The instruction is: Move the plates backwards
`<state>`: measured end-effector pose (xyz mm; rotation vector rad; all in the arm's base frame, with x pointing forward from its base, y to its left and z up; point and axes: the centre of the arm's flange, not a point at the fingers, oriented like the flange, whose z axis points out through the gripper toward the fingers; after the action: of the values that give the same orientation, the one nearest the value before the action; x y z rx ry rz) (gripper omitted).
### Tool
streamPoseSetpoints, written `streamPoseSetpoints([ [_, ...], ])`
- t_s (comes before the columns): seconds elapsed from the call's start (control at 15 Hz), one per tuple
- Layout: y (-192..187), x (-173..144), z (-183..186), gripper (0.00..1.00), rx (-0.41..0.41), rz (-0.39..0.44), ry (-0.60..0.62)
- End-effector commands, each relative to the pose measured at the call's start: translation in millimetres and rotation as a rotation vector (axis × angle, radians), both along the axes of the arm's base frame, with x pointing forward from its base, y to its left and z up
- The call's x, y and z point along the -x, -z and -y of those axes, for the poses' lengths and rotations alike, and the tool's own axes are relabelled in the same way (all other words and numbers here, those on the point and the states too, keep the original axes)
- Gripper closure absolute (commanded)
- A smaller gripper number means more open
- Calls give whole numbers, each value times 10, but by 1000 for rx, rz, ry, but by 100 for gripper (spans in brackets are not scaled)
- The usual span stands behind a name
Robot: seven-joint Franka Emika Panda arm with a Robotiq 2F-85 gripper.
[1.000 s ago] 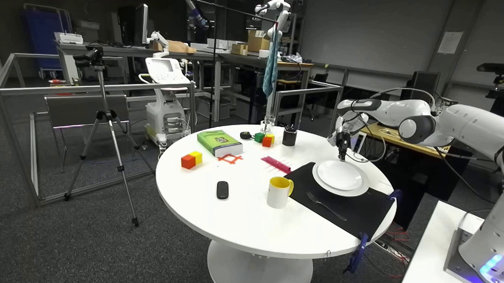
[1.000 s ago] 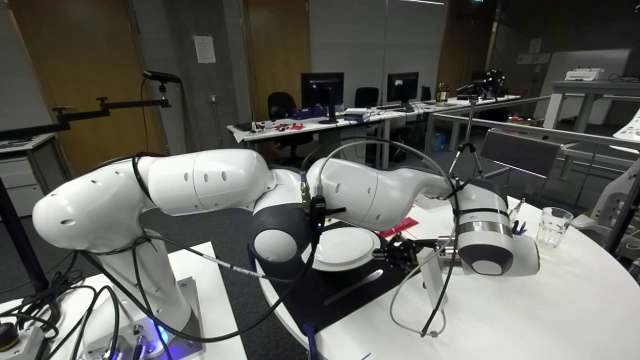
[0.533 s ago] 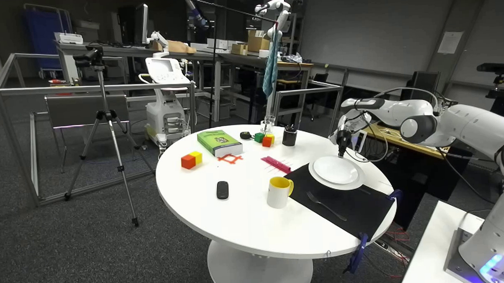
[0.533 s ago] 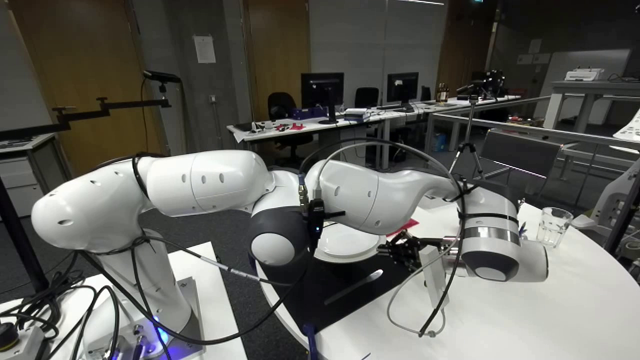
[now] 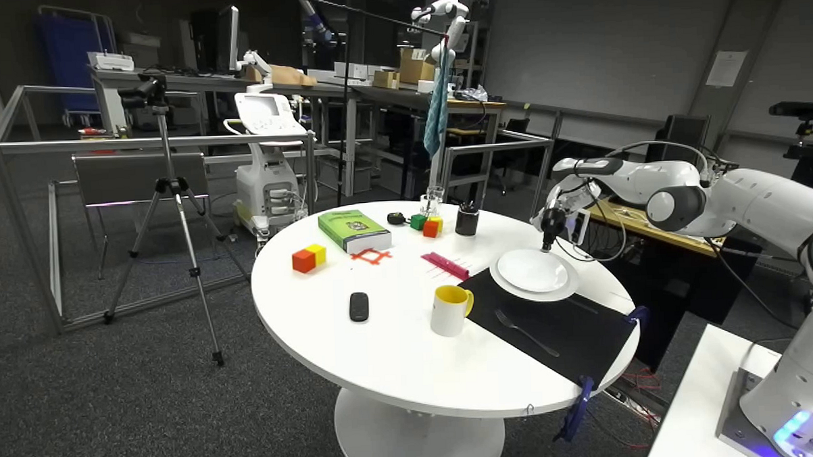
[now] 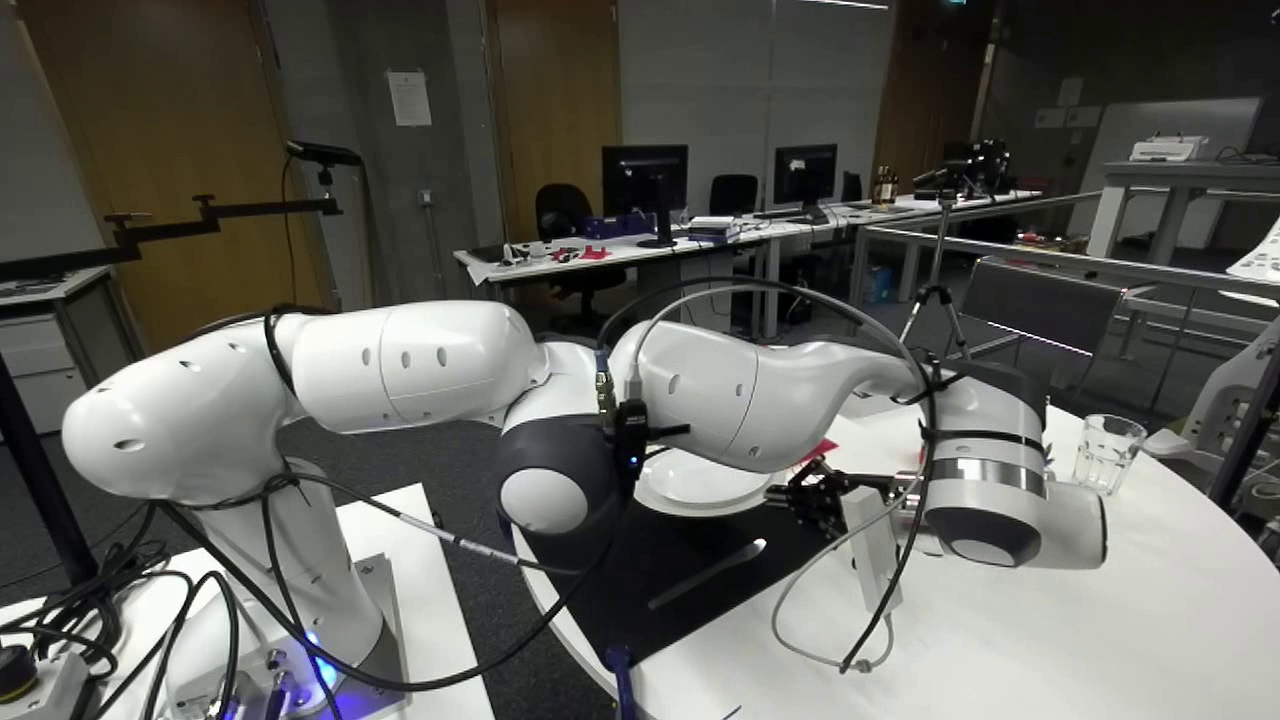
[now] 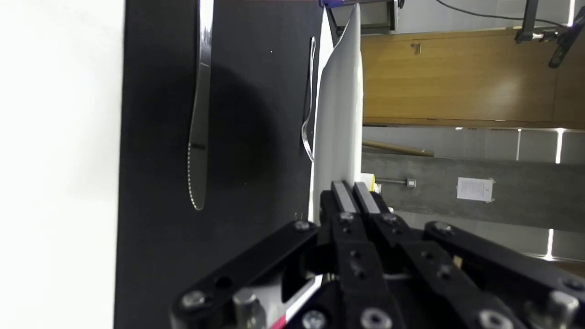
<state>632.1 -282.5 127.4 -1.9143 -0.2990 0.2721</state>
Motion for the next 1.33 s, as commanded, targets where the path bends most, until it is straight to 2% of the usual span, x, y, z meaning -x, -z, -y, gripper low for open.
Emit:
streamPoseSetpoints([
  [0.0, -117, -458, 316, 99, -55, -3, 65],
  [1.27, -126, -595, 541, 99, -34, -32, 308],
])
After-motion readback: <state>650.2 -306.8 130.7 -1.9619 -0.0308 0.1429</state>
